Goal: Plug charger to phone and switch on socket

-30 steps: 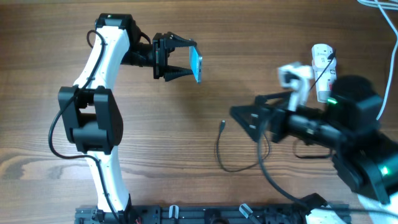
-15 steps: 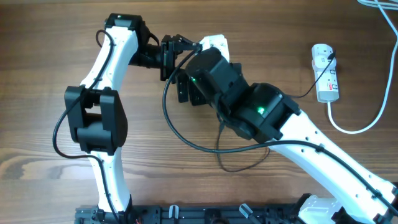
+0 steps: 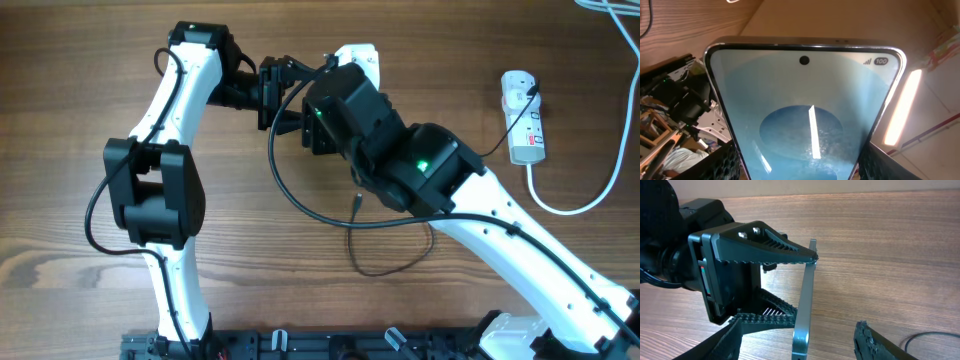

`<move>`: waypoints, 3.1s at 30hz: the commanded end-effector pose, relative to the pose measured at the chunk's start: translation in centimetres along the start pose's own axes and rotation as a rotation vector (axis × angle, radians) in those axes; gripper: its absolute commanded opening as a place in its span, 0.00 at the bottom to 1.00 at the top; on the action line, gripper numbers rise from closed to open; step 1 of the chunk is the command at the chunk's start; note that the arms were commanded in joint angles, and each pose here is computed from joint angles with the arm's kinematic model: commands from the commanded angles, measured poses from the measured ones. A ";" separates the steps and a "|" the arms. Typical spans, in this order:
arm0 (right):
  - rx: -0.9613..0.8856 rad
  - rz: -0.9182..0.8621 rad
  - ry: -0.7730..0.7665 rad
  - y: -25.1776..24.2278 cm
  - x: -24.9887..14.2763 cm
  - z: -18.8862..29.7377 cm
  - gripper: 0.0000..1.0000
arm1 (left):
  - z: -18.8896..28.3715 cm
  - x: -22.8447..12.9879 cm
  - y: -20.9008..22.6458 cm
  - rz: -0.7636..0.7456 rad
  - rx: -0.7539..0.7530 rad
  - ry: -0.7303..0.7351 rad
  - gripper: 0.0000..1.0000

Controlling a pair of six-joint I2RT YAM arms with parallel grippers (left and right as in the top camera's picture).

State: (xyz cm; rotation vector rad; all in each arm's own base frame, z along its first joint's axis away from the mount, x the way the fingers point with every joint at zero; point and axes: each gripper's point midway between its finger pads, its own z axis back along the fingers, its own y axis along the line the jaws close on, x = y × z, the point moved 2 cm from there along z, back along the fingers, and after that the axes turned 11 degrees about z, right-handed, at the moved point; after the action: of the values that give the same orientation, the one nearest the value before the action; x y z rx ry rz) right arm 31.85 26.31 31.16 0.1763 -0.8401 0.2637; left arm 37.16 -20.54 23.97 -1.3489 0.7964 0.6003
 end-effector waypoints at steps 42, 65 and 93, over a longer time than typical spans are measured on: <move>-0.041 -0.293 -0.027 0.4 0.6 -2.6 0.04 | -0.2 -2.3 -1.4 -0.039 -0.033 0.026 1.00; -0.127 -1.412 -0.122 -1.5 0.0 -2.4 0.04 | -0.2 -2.3 -1.4 -0.038 -0.033 0.026 0.41; -0.151 -0.652 -0.128 -3.2 1.3 1.2 1.00 | 1.5 -0.9 -2.3 -0.155 -0.056 -0.011 0.04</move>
State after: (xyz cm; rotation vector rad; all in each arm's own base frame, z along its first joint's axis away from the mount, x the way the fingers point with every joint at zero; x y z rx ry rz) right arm 33.67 24.89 29.58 0.3980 -0.7887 -0.6542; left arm 37.78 -20.68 24.34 -1.3760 0.7576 0.5599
